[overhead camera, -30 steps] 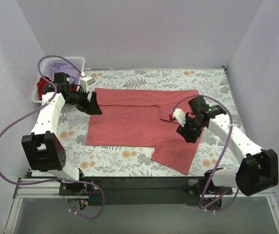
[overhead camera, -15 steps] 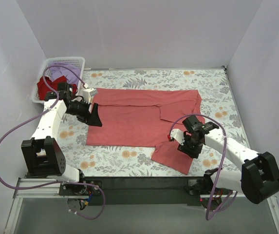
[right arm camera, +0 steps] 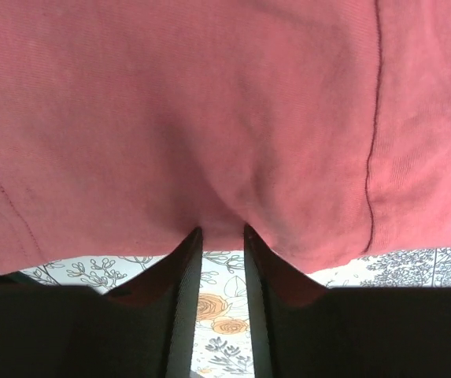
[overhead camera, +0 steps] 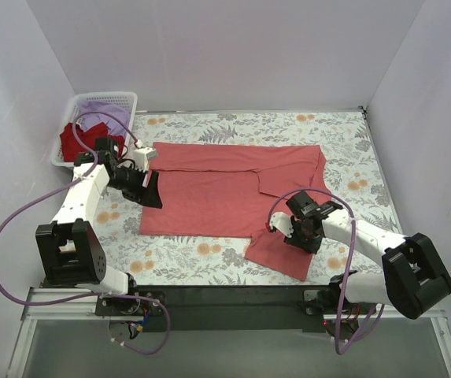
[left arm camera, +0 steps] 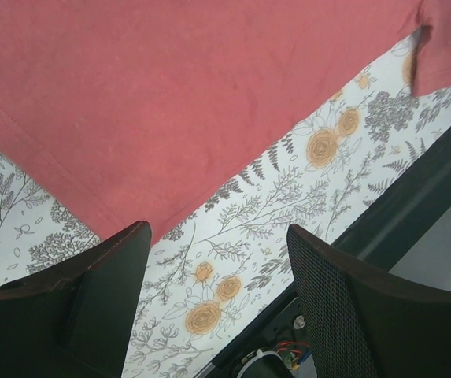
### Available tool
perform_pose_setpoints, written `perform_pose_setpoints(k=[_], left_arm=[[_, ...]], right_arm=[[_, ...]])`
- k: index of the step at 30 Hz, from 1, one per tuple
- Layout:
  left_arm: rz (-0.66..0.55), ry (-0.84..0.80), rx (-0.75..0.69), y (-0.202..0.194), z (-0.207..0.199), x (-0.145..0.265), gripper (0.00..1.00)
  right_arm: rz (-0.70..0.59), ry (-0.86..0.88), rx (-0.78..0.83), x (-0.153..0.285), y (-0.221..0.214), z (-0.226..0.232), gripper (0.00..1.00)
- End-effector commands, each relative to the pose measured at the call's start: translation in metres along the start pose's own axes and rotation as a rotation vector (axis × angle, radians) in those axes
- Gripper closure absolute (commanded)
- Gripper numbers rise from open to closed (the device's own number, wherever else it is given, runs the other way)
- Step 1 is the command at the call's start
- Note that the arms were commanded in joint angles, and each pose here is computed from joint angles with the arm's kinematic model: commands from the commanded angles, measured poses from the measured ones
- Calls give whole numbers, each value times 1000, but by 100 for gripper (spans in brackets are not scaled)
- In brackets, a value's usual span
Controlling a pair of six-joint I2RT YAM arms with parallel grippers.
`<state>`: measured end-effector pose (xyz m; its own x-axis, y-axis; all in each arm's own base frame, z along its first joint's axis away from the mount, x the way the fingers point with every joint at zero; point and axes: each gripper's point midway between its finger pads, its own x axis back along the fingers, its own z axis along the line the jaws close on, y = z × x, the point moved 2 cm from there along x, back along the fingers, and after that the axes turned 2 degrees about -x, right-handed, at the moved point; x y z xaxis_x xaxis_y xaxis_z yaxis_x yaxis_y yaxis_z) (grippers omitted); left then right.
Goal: Fold and stack the t-shirts
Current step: Fold the tshirt
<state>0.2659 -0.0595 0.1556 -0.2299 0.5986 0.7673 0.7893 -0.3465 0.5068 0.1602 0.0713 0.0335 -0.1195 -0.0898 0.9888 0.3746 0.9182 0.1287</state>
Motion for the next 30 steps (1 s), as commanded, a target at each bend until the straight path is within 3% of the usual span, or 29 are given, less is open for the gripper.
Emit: perform_pose_setpoints(k=[1,4,6,13,21,30], left_arm=[[12,71,-56,-8,8,6,31],[28,52,-83,-18,10,9,35],[48,23,-107,-25,8,10,39],[112,28,-382,-42,26,8,56],[236,5,-765,-66,41,-2,62],[343,-13,-950,-113,38,-34,67]], right_arm=[[47,-61,24,-17,-9,-5,77],[29,-59,27,-14,-6,-5,93],[8,-53,28,-11,-2,-4,99],[-32,-52,21,-2,7,-6,99],[-81,-65,9,6,16,-8,99],[-81,-77,7,9,15,-10,99]])
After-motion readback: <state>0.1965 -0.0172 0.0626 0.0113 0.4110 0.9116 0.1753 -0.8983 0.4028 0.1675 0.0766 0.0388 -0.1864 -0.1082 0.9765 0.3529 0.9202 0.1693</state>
